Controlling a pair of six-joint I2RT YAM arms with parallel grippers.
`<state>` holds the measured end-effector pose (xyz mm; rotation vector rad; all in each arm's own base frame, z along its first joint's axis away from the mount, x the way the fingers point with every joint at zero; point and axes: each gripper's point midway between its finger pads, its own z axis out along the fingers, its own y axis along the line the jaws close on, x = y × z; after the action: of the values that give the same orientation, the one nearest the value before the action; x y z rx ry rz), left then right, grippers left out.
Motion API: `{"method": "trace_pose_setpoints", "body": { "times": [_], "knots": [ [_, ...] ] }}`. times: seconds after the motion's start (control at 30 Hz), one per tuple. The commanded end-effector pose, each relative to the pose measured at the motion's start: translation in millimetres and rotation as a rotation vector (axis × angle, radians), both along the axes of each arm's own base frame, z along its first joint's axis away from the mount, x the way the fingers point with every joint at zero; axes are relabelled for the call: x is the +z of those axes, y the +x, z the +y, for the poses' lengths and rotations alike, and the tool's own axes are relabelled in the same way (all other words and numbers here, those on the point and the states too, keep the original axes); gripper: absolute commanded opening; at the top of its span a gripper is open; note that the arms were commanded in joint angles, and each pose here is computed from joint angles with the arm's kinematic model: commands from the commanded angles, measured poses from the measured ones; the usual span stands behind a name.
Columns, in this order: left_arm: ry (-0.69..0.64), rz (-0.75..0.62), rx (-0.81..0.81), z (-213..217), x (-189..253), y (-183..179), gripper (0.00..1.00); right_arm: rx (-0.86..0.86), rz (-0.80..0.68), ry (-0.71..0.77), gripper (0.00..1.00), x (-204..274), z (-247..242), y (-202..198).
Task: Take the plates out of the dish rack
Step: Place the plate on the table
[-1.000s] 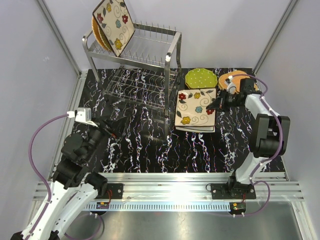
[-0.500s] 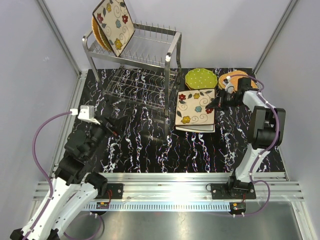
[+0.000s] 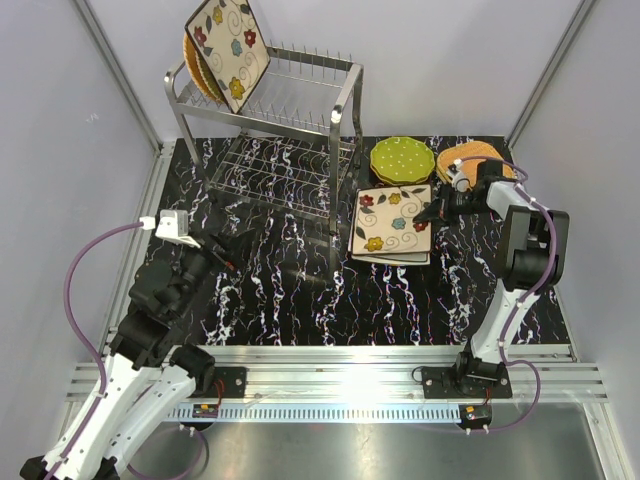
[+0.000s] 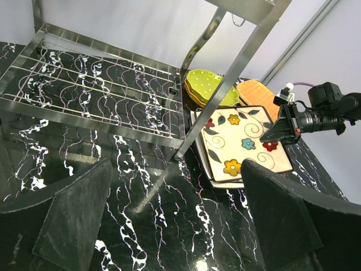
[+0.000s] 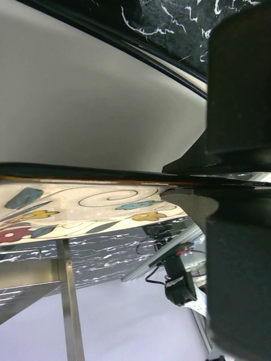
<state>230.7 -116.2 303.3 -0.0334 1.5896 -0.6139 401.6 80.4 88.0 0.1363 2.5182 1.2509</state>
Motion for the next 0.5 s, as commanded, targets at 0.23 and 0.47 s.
{"method": "trace_pose_setpoints", "body": {
  "times": [0.23, 0.47],
  "knots": [
    [-0.030, -0.078, 0.020, 3, 25, 2, 0.99, 0.073, -0.080, 0.067, 0.28, 22, 4, 12],
    [-0.037, -0.080, 0.028, 6, 27, 0, 0.99, 0.075, -0.076, 0.042, 0.49, 15, 1, 14]
  ]
}}
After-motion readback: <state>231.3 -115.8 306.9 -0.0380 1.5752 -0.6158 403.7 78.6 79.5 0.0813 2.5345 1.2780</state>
